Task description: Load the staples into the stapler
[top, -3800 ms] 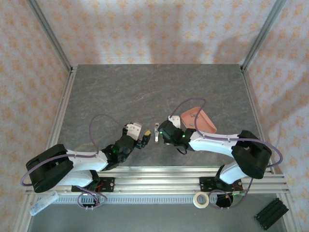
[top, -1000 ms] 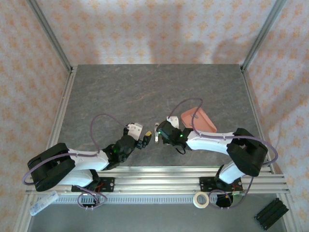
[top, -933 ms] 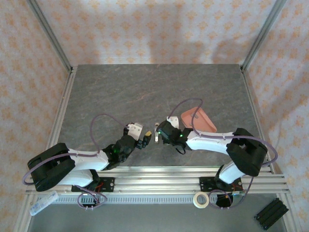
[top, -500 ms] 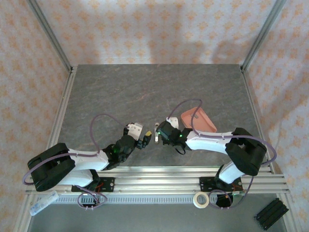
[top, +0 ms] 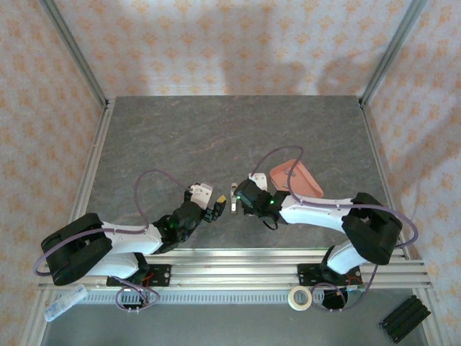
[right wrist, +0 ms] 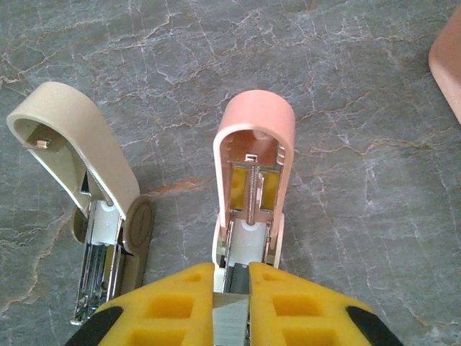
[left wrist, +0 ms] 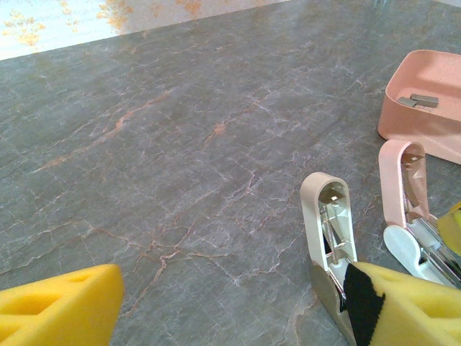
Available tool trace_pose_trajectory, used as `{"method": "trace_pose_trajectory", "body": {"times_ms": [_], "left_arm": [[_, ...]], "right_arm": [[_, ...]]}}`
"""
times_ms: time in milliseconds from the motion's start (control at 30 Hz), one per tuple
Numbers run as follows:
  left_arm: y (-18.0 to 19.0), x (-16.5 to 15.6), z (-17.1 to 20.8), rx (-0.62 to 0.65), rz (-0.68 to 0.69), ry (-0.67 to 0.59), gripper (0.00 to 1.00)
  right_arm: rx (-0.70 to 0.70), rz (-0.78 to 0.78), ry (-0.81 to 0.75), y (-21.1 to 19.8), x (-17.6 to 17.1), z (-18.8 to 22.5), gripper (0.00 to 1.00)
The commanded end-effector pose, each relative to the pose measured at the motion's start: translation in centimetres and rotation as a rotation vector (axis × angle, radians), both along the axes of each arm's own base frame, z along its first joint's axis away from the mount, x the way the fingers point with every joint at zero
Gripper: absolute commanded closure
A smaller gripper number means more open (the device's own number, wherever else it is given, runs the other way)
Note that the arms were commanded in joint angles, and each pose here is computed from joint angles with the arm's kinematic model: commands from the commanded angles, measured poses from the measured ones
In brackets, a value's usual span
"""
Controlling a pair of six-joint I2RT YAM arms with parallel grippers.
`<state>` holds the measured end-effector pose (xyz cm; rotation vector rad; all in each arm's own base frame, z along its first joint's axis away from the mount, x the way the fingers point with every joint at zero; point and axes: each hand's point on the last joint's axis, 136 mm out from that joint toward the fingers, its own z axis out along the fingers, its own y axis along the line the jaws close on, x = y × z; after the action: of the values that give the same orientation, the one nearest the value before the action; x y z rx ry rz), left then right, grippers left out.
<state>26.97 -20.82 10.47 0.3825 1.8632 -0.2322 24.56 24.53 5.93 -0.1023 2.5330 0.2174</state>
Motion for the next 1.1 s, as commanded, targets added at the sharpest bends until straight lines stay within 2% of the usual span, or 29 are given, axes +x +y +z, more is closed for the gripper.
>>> {"method": "trace_pose_trajectory", "body": {"times_ms": [0, 1067], "left_arm": [[0.2, 0.4, 0.7, -0.027, 0.023, -0.014, 0.19], [-0.1, 0.5, 0.6, -0.023, 0.017, -0.010, 0.19]], "right_arm": [[-0.032, -0.007, -0.032, -0.2, 0.5, 0.8, 0.84], [-0.039, -0.014, 0.028, -0.5, -0.5, -1.8, 0.84]]}}
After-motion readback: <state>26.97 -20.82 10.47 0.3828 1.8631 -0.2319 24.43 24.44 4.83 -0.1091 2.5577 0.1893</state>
